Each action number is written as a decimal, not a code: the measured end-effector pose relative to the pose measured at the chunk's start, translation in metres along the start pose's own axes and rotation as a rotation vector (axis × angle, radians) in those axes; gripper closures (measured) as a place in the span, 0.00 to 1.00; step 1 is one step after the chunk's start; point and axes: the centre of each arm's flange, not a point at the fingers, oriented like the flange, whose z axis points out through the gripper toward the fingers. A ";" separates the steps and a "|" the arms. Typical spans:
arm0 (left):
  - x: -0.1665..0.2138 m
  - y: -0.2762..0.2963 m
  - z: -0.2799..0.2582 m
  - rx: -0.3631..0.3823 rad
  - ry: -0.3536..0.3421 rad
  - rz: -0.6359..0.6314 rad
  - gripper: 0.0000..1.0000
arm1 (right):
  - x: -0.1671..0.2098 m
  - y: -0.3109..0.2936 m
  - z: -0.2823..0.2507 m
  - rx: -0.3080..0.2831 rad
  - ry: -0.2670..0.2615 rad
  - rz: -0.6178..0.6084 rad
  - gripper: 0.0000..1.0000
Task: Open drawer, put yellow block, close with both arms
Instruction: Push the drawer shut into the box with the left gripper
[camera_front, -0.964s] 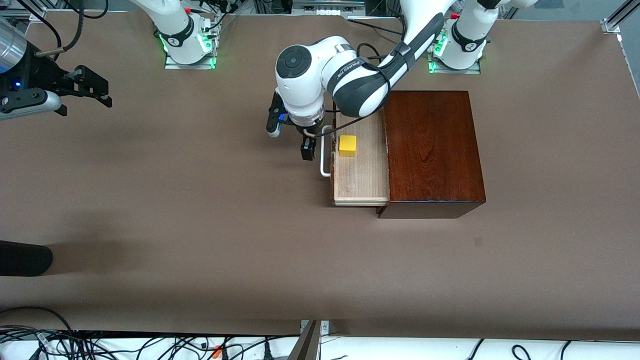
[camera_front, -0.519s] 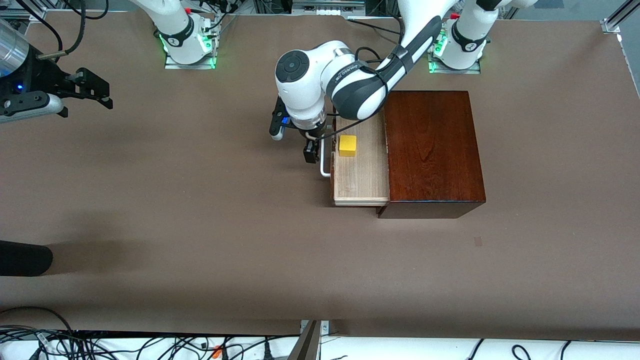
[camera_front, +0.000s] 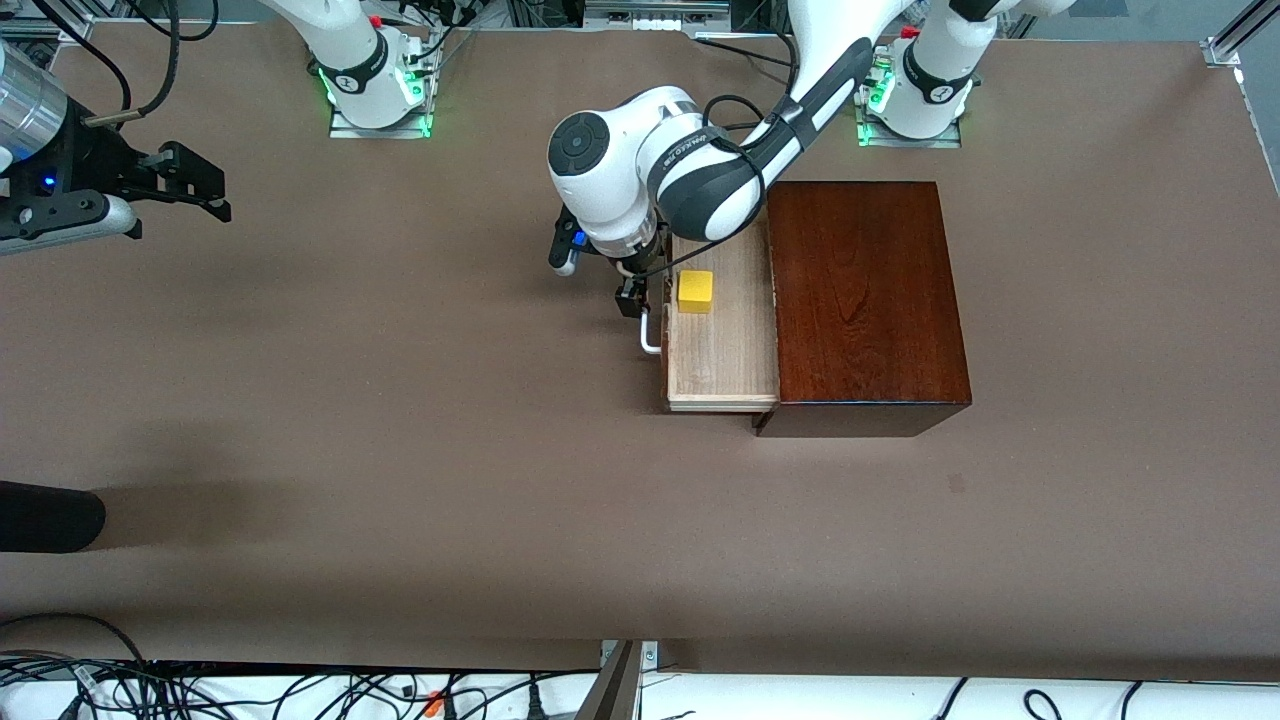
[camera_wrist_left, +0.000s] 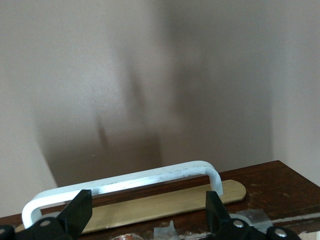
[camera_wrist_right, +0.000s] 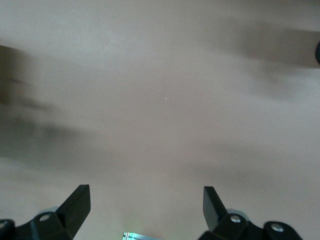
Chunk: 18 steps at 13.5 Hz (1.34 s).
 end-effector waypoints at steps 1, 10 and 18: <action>0.000 0.000 0.001 0.003 -0.005 0.003 0.00 | 0.000 -0.001 0.000 0.000 0.001 -0.002 0.00; -0.009 0.000 -0.001 0.011 -0.020 0.015 0.00 | 0.002 -0.002 -0.001 -0.005 0.012 -0.004 0.00; -0.061 -0.015 0.003 -0.010 -0.046 -0.074 0.00 | 0.002 0.002 0.000 -0.006 0.010 0.003 0.00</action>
